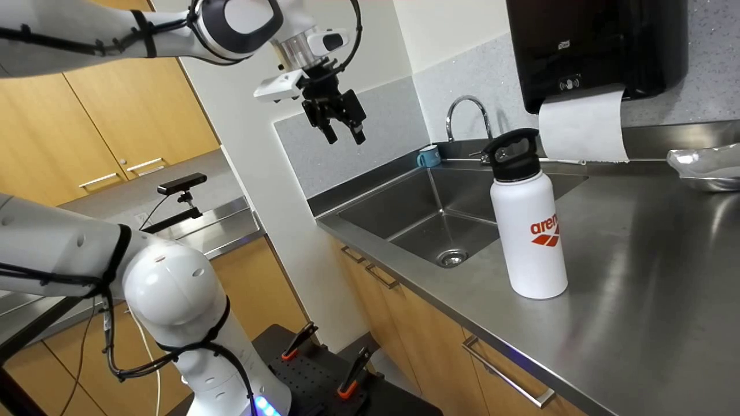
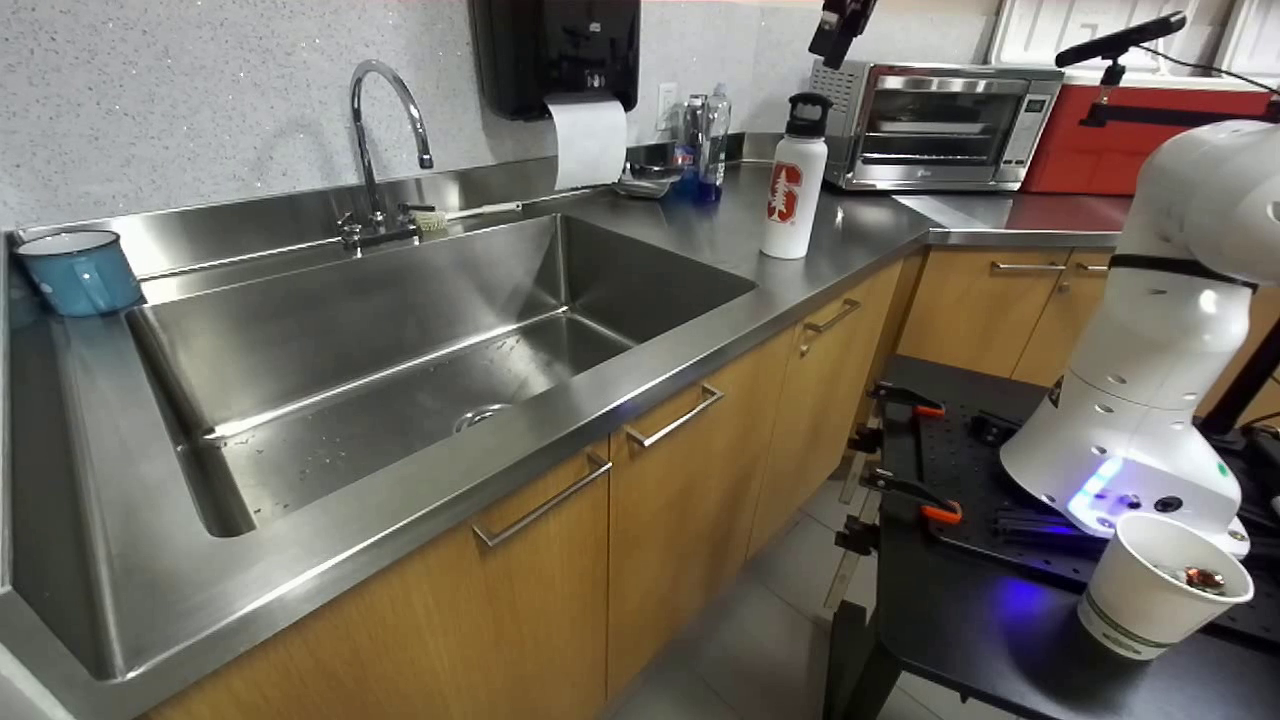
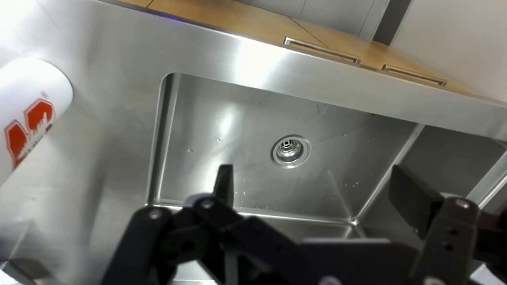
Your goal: Open the left door of the cabinet on the far left
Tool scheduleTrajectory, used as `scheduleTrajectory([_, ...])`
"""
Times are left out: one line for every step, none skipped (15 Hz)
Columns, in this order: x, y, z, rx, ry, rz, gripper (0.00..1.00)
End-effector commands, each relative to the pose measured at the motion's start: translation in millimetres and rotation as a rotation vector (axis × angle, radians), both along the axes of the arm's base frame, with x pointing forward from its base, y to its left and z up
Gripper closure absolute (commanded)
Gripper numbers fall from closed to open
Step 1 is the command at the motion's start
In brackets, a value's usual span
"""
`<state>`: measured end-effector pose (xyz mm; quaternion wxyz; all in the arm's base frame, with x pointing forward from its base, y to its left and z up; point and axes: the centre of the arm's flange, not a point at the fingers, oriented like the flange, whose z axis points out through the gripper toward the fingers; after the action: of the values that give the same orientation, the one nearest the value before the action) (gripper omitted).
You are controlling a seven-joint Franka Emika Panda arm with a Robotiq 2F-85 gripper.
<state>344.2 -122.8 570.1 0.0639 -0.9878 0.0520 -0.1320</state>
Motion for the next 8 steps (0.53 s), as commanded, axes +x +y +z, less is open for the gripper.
scheduleTrajectory([14.1, 64.8, -9.2, -0.061, 0.014, 0.174, 0.0])
scheduleTrajectory([18.7, 86.9, -14.0, -0.084, 0.023, 0.229, 0.0])
scheduleTrajectory([22.2, 109.3, -20.4, -0.102, 0.032, 0.286, 0.0])
scheduleTrajectory([23.7, 131.3, -27.2, -0.111, 0.043, 0.336, 0.0])
scheduleTrajectory([23.0, 152.5, -33.2, -0.128, 0.05, 0.389, 0.0])
scheduleTrajectory([18.7, 176.2, -42.4, -0.153, 0.053, 0.447, 0.0])
scheduleTrajectory([14.6, 195.2, -49.8, -0.18, 0.048, 0.489, 0.0])
scheduleTrajectory([10.0, 214.3, -58.7, -0.207, 0.04, 0.537, 0.0])
